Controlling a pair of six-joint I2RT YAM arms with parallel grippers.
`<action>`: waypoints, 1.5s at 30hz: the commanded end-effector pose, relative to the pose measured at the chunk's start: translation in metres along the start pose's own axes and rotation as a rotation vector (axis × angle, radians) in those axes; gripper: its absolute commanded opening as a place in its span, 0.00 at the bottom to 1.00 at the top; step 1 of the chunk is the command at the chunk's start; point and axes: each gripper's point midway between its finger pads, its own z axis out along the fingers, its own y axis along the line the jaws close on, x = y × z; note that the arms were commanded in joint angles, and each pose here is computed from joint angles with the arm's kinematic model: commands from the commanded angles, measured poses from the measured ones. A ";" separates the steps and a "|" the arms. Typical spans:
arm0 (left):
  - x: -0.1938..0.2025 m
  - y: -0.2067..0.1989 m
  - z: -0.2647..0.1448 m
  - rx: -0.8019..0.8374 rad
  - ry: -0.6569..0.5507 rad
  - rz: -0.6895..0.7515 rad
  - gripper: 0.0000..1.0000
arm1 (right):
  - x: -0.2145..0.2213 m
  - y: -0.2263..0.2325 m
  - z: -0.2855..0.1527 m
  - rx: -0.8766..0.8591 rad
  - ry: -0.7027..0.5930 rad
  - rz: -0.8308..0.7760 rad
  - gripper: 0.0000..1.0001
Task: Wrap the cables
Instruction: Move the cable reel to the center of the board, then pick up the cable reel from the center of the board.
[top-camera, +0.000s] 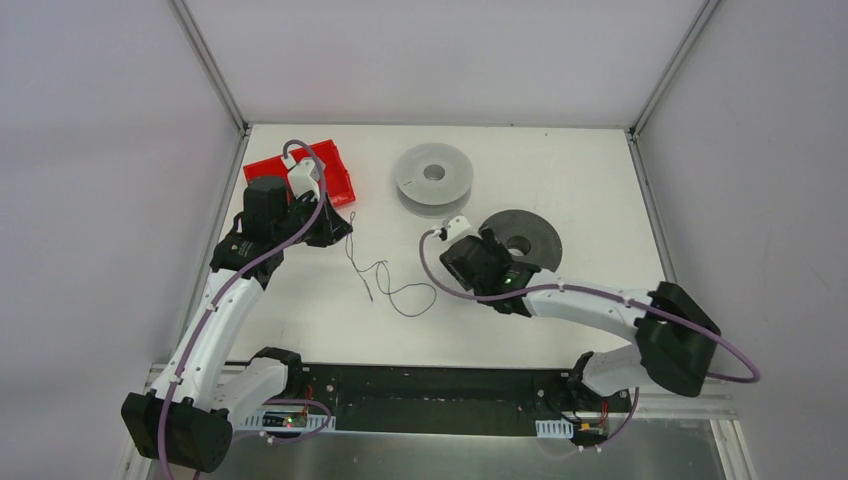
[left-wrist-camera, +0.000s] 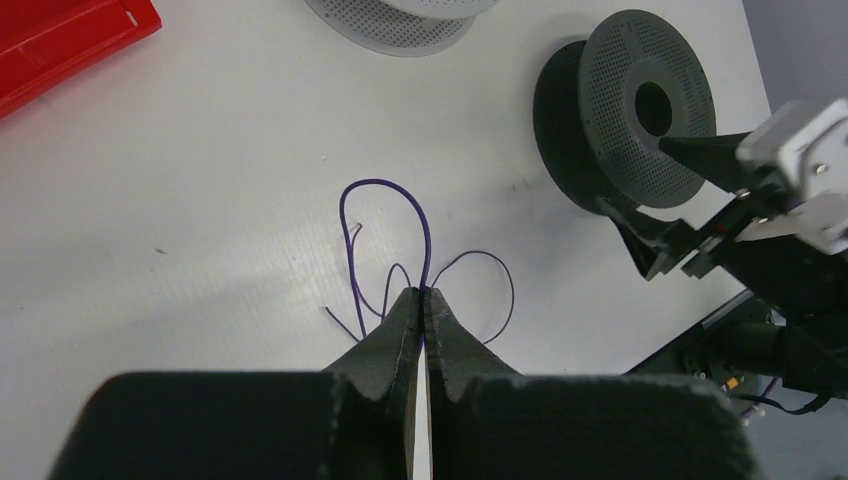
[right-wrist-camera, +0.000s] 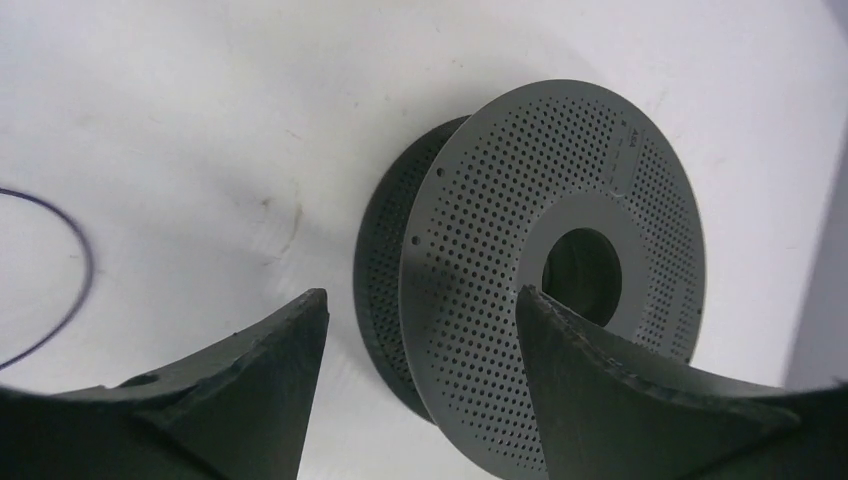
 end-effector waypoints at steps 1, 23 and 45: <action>-0.012 0.002 -0.005 -0.013 -0.048 0.030 0.00 | -0.012 -0.020 0.012 0.243 -0.020 -0.190 0.72; -0.013 0.001 -0.006 -0.010 -0.052 0.027 0.00 | -0.033 -0.043 0.009 0.486 -0.016 -0.191 0.00; -0.013 0.002 -0.007 -0.012 -0.056 0.025 0.00 | -0.120 -0.006 -0.068 -0.057 -0.218 0.517 0.00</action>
